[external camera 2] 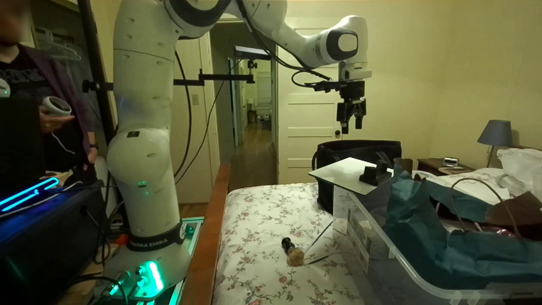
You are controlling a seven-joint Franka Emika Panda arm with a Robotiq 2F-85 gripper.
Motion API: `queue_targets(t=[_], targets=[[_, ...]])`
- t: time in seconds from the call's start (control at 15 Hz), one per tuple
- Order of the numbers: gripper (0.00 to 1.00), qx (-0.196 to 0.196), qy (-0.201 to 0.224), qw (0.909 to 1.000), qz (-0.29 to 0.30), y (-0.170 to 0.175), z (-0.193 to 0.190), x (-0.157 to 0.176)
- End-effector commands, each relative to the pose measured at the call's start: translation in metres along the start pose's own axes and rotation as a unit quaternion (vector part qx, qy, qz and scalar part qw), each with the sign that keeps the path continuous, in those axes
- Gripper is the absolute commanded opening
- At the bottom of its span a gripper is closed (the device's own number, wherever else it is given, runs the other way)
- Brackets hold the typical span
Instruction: Put the writing pad on the side of the storage crate
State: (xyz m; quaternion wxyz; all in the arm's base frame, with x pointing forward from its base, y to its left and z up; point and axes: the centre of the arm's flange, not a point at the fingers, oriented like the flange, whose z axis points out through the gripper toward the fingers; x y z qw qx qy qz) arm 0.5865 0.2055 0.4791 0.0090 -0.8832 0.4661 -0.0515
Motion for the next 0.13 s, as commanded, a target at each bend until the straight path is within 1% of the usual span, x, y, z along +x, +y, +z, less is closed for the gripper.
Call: queue_targets(t=[0.0, 0.07], targets=[[1.0, -0.001, 0.001, 1.0, 0.001, 0.0026, -0.0009, -0.0005], [1.0, -0.001, 0.002, 1.0, 0.002, 0.0037, -0.0012, -0.0007]])
